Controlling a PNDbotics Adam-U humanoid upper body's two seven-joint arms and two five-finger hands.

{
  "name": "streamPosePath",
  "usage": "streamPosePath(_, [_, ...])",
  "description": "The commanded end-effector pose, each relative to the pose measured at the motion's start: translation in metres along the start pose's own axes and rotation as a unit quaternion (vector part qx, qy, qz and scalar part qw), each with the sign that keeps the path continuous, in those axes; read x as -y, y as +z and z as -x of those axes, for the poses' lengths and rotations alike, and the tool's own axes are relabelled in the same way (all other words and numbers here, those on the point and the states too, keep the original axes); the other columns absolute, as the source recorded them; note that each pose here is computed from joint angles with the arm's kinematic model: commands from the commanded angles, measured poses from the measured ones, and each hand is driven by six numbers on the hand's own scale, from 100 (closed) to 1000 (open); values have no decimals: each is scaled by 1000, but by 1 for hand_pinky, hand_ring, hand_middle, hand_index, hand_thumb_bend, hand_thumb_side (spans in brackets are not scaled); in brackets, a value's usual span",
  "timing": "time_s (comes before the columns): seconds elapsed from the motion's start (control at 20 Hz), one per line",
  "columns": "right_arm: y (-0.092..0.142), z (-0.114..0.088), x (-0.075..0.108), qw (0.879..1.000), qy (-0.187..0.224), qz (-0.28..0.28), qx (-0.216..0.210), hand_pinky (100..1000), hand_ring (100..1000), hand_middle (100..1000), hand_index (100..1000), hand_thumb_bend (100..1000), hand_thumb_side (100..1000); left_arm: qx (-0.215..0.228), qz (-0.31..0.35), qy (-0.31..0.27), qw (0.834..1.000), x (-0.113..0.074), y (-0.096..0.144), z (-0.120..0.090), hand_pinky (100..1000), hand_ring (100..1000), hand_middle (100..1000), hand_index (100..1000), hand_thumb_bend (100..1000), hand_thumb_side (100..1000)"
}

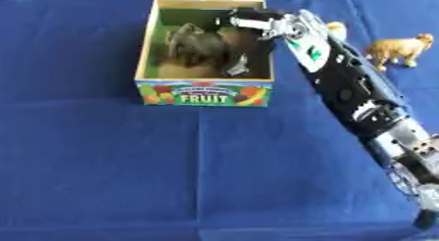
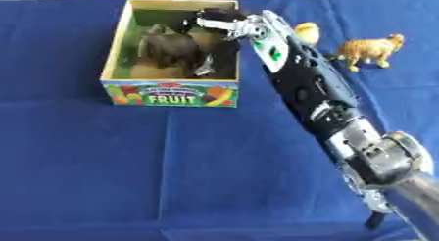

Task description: Pick up objects on the table and place them in the box.

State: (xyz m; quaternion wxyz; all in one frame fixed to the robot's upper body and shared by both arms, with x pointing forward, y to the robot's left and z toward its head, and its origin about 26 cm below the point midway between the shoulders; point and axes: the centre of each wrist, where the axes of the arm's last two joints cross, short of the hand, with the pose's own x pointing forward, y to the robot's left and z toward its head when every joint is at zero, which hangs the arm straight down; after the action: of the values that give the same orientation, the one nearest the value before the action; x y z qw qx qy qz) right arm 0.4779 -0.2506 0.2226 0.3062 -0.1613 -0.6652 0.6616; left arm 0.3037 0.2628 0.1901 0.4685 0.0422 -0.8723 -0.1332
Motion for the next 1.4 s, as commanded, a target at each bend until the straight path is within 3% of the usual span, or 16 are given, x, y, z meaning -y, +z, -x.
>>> streamPosePath(0.05, [19, -9, 38, 999, 28, 39, 22, 1000, 902, 860, 975, 622, 486, 9, -6, -12, 1000, -6, -1, -6, 592, 591, 659, 722, 194, 508])
streamPosePath(0.35, [59, -17, 70, 994, 41, 97, 30, 998, 896, 844, 964, 603, 478, 5, -12, -19, 1000, -9, 1, -5, 592, 591, 659, 722, 195, 508])
streamPosePath(0.6, [101, -11, 83, 990, 44, 133, -10, 996, 891, 832, 957, 589, 464, 4, -15, -24, 1000, -11, 2, -5, 593, 591, 659, 722, 194, 508])
streamPosePath(1.05, [165, 19, 71, 980, 34, 155, -118, 994, 888, 817, 952, 567, 430, 3, -20, -28, 999, -13, 2, -5, 592, 591, 658, 722, 195, 508])
streamPosePath(1.4, [197, 36, 55, 972, 20, 154, -176, 996, 886, 806, 945, 564, 426, 3, -22, -28, 999, -13, 2, -6, 592, 591, 657, 721, 194, 508])
